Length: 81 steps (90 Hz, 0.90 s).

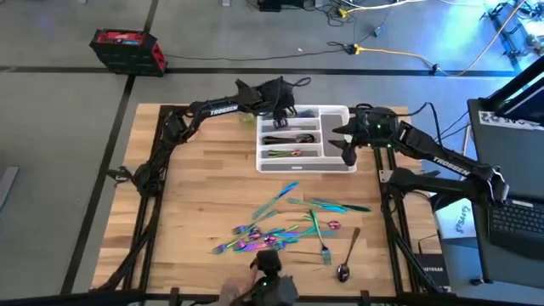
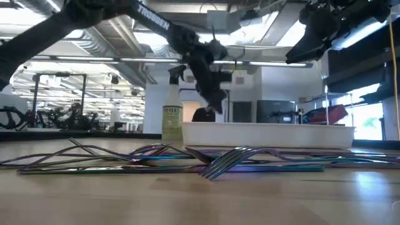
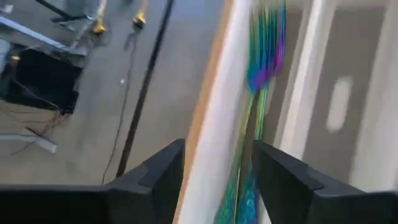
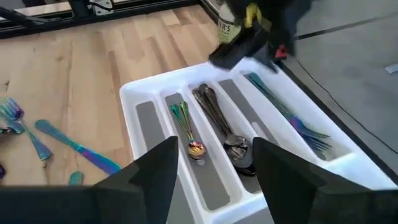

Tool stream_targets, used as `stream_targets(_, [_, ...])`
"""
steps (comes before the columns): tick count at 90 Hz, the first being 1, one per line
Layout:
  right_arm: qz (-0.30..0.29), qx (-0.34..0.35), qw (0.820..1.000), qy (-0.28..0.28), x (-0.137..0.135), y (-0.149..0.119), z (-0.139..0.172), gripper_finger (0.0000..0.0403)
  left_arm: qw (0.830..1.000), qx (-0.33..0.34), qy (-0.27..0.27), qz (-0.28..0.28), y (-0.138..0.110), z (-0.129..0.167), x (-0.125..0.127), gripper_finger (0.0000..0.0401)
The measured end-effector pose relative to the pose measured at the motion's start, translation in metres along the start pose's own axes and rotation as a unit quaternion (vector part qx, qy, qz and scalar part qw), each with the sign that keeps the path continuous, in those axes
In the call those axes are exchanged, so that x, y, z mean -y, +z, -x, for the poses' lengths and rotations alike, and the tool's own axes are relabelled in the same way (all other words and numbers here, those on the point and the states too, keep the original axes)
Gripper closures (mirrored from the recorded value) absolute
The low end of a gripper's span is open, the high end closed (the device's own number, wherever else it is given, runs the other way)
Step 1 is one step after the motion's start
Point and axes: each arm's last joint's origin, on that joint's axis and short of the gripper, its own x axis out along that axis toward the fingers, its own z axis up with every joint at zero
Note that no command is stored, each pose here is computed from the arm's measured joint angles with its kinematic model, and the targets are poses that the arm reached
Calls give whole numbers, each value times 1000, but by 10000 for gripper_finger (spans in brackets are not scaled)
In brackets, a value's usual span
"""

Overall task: Sort silverware
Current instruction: Move the white spray bottle to the top left of the table

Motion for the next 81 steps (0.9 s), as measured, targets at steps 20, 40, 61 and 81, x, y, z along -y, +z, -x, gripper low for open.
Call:
stream_targets(20, [10,4,1000,14,-1,1,0,213,995,78,52,39,34,47,9,229])
stream_targets(40, [17,3,999,43,-5,0,0,213,981,98,166,34,56,102,20,229])
stream_targets(61, [49,4,997,61,-12,1,-1,213,978,30,162,-126,35,165,-31,229])
stream_targets(81, [68,15,996,59,-11,3,-1,213,977,0,64,-204,-10,195,-92,229])
